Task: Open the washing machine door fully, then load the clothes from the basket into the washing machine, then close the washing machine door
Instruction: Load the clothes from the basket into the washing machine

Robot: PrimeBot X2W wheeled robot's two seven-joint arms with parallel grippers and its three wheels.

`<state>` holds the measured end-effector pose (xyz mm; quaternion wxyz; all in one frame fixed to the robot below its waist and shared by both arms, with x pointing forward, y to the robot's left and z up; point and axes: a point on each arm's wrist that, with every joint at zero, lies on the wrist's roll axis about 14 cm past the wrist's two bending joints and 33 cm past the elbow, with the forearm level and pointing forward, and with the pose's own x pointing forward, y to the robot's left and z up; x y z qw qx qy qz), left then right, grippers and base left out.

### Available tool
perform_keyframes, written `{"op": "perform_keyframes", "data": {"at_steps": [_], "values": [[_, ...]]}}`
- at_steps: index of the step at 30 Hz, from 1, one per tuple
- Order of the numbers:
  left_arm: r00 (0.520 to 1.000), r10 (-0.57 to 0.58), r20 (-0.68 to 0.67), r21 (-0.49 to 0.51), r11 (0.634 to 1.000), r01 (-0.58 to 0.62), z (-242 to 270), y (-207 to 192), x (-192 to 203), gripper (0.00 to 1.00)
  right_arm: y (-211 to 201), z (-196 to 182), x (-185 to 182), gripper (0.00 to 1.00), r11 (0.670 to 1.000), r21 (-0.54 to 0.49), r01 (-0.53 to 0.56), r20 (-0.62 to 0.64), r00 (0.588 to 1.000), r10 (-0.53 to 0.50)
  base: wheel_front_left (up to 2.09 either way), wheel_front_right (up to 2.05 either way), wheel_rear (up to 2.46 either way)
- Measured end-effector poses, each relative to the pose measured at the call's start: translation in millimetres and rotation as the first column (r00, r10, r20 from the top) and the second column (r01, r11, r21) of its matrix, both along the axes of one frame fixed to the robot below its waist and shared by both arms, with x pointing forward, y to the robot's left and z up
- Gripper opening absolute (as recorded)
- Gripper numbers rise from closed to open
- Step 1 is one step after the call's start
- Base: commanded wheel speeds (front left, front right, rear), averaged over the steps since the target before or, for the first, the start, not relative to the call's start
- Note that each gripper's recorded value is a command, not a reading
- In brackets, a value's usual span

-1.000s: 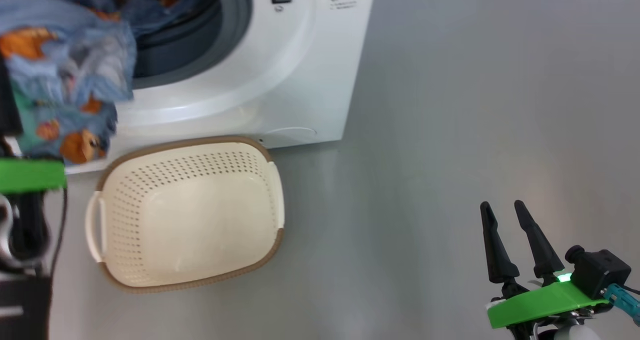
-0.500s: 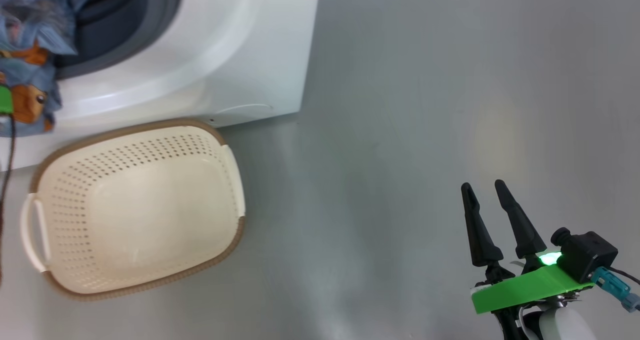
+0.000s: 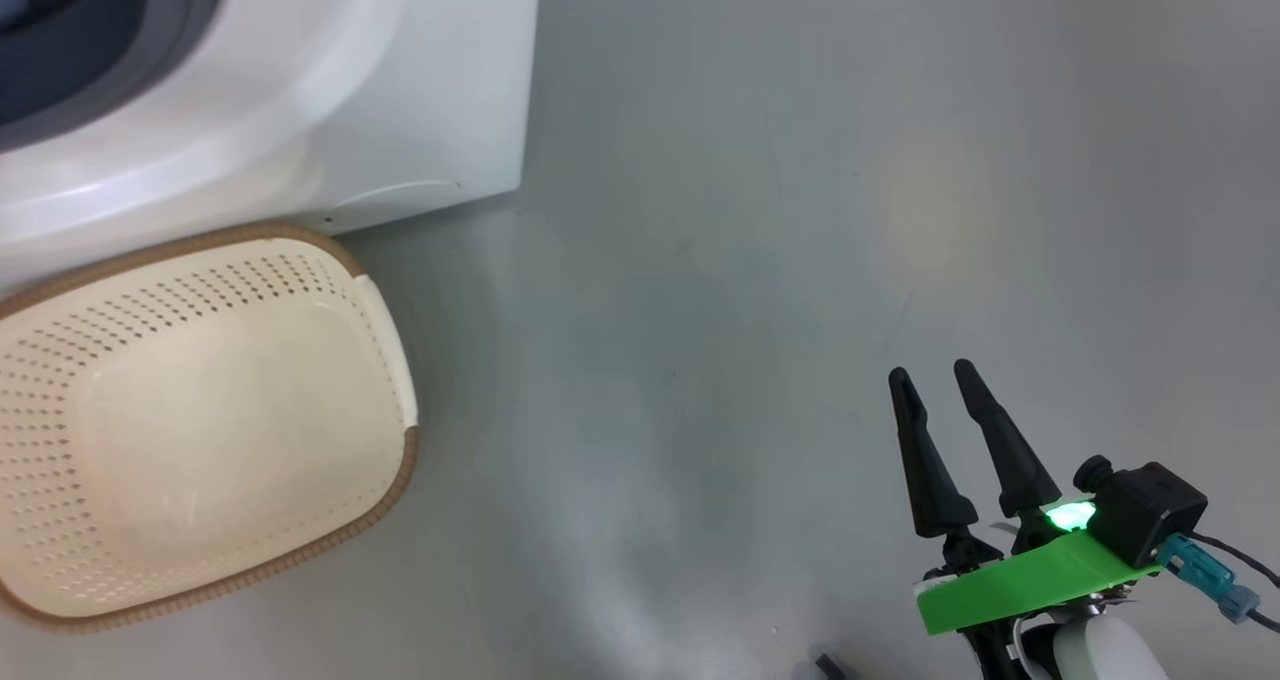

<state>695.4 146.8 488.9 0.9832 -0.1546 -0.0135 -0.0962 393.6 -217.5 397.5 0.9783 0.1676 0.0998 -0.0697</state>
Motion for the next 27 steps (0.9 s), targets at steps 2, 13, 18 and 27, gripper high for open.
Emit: {"op": "perform_keyframes", "data": {"at_steps": [2, 13, 18, 27], "values": [[0.997, 0.001, 0.079, -0.015, 1.000, 0.000, 26.4, -0.3, 10.8, 0.00, -0.9, -2.0, 0.5, 1.00, 1.000, -0.002, 0.002, -0.005, 1.000, -0.002, 0.00, 0.00, 0.00], [0.984, 0.034, 0.172, -0.030, 0.999, -0.030, 43.4, 5.1, 21.3, 1.00, -1.7, -4.1, 11.6, 1.00, 1.000, 0.001, 0.001, 0.002, 1.000, -0.001, 0.00, 0.00, 0.00], [0.996, 0.032, 0.089, -0.017, 0.999, -0.030, 12.1, 5.7, 15.2, 1.00, 0.5, -5.6, 13.3, 1.00, 1.000, 0.008, -0.004, 0.002, 1.000, 0.004, 0.00, 0.00, 0.00], [0.999, 0.030, 0.023, -0.025, 0.999, -0.029, -9.3, 8.9, -2.5, 1.00, 7.6, -3.1, 18.5, 1.00, 1.000, 0.020, -0.023, 0.017, 1.000, 0.023, 0.00, 0.00, 0.00]]}}
